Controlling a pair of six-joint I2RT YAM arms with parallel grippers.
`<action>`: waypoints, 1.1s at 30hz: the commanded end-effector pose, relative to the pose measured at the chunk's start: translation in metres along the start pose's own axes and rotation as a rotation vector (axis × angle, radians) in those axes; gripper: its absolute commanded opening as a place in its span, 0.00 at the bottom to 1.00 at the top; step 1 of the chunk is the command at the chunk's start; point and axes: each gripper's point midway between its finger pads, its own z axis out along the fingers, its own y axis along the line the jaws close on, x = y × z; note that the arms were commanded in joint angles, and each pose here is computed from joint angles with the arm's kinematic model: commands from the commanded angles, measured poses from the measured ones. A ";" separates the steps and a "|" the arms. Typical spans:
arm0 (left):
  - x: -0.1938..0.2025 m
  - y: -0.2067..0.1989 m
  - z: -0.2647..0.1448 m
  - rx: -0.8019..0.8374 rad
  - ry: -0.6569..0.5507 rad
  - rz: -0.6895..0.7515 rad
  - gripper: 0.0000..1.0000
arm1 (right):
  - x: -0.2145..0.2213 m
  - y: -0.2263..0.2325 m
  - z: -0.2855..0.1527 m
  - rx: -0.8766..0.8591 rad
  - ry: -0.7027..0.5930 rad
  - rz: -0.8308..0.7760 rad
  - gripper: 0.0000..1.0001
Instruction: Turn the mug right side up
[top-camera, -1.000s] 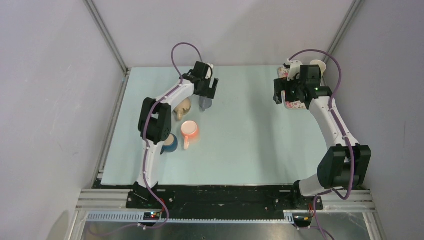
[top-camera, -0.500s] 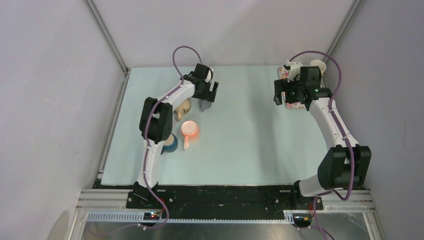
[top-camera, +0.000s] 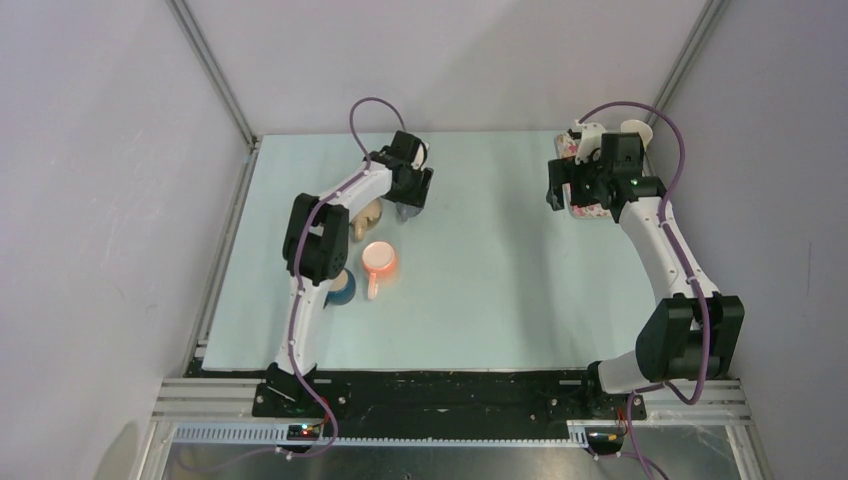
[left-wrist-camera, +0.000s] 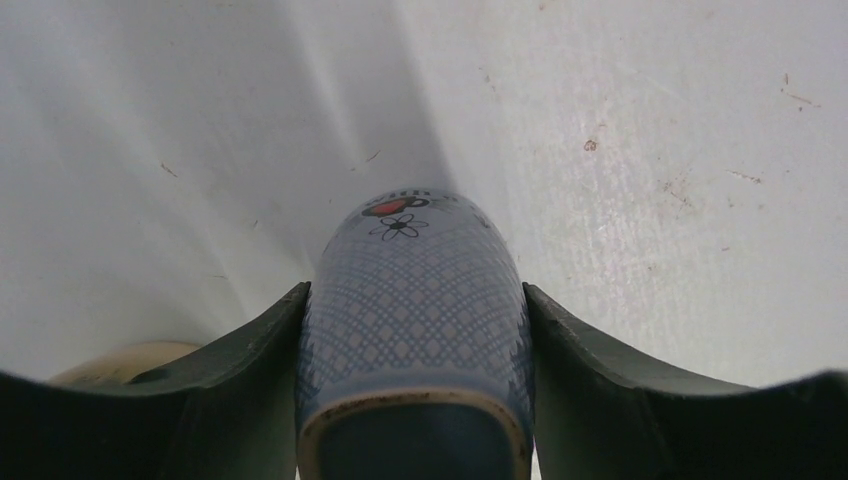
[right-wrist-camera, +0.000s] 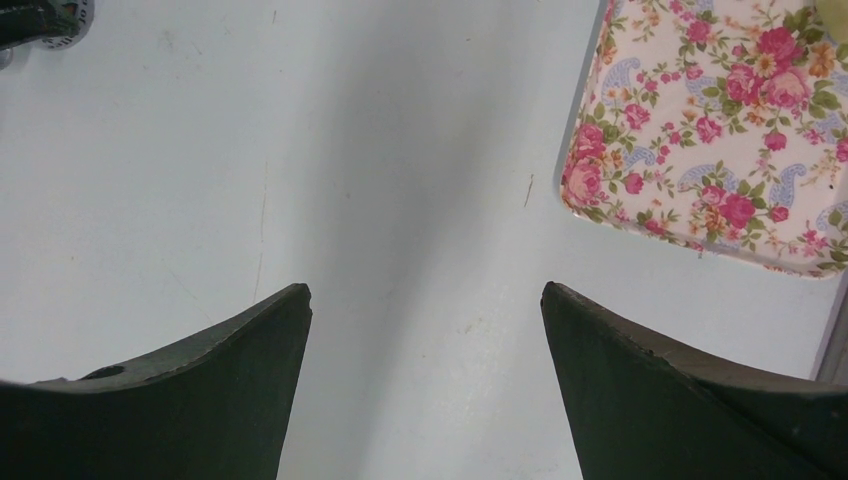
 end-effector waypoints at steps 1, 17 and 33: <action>-0.031 -0.010 -0.018 0.039 -0.075 0.012 0.11 | -0.017 0.008 -0.010 -0.031 -0.072 -0.004 0.90; -0.164 -0.099 -0.248 0.728 -0.460 -0.132 0.00 | -0.087 0.115 -0.045 -0.674 -0.285 0.245 0.88; -0.140 -0.132 -0.321 1.398 -0.612 -0.565 0.00 | -0.115 0.164 -0.062 -1.052 -0.410 0.514 0.84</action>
